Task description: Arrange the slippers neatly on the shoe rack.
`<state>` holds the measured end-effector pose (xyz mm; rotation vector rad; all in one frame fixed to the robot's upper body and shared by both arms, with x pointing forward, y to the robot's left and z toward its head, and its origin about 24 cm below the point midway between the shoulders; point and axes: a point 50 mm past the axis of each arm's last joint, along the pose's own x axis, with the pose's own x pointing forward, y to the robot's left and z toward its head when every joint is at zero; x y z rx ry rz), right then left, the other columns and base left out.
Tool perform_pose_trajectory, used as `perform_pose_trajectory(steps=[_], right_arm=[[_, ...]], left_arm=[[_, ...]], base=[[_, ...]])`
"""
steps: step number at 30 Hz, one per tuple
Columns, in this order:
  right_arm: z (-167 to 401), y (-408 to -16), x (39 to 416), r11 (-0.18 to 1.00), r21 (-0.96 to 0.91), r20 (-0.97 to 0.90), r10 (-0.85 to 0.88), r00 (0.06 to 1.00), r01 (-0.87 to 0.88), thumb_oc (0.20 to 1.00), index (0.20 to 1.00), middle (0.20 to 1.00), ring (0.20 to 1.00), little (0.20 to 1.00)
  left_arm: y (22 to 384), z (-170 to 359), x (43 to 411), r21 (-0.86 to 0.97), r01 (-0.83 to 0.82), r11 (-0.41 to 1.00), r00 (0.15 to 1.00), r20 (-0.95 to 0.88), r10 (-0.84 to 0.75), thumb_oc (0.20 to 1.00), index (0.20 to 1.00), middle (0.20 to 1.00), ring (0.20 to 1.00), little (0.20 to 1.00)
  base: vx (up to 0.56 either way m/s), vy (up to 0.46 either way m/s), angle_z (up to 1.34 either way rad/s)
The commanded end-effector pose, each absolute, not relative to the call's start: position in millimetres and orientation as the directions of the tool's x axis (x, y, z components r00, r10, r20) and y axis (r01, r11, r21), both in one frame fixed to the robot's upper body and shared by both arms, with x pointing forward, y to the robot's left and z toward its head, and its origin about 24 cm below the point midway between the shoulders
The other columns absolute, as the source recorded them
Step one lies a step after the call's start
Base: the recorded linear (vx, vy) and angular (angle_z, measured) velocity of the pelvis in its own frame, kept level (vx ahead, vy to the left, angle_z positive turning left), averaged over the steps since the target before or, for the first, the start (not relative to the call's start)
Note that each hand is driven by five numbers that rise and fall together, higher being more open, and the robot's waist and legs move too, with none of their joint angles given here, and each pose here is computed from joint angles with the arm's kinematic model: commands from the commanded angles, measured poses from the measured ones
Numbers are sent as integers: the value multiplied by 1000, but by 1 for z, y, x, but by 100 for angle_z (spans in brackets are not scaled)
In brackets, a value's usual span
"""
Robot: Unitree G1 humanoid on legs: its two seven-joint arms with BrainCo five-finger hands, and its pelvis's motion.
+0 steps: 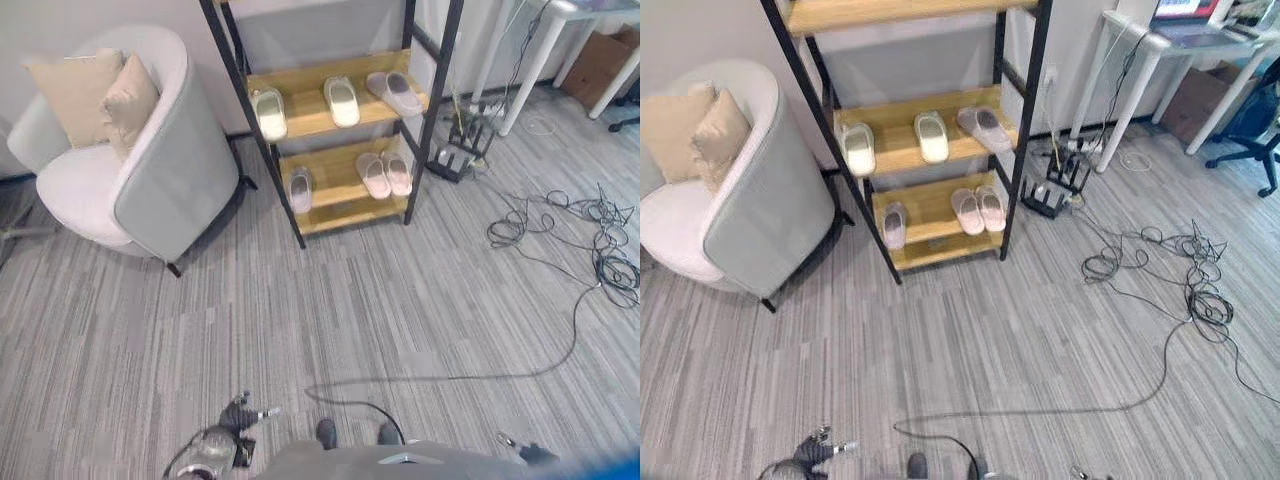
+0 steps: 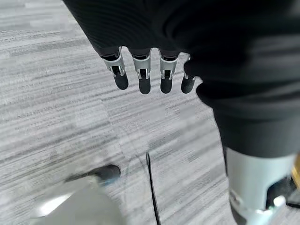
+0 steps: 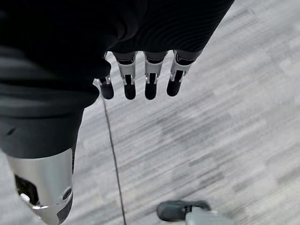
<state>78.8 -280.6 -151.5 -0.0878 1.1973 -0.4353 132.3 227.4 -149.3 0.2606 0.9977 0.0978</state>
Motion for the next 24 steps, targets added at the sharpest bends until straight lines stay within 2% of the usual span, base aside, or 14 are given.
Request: perform_pose_trajectory(steps=[1,5,10,13,17,24], right_arm=[[-148,-296,63,905,-349,-877,-407,255,245,1000,1000,1000,1000,1000],[-151,-287,71,920,-346,-880,-387,275,187,1000,1000,1000,1000,1000],[-154,-273,79,932,-310,-881,-357,312,189,1000,1000,1000,1000,1000],[-150,-265,103,942,-287,-857,-334,392,176,1000,1000,1000,1000,1000],[-145,-263,121,945,-279,-833,-327,447,172,1000,1000,1000,1000,1000],[-149,-265,105,941,-294,-851,-337,402,166,1000,1000,1000,1000,1000]], left_arm=[[230,-143,148,304,88,949,584,-787,198,1000,1000,1000,1000,1000],[226,-148,137,306,133,943,548,-815,187,1000,1000,1000,1000,1000],[237,-151,122,322,108,941,496,-837,230,1000,1000,1000,1000,1000],[244,-146,132,353,103,930,530,-811,249,1000,1000,1000,1000,1000],[251,-140,142,407,107,907,554,-782,286,1000,1000,1000,1000,1000],[247,-142,142,420,169,892,560,-785,263,1000,1000,1000,1000,1000]], base=[[104,-90,29],[383,146,32],[342,236,-30],[195,187,-30],[198,178,-3],[251,-177,26]])
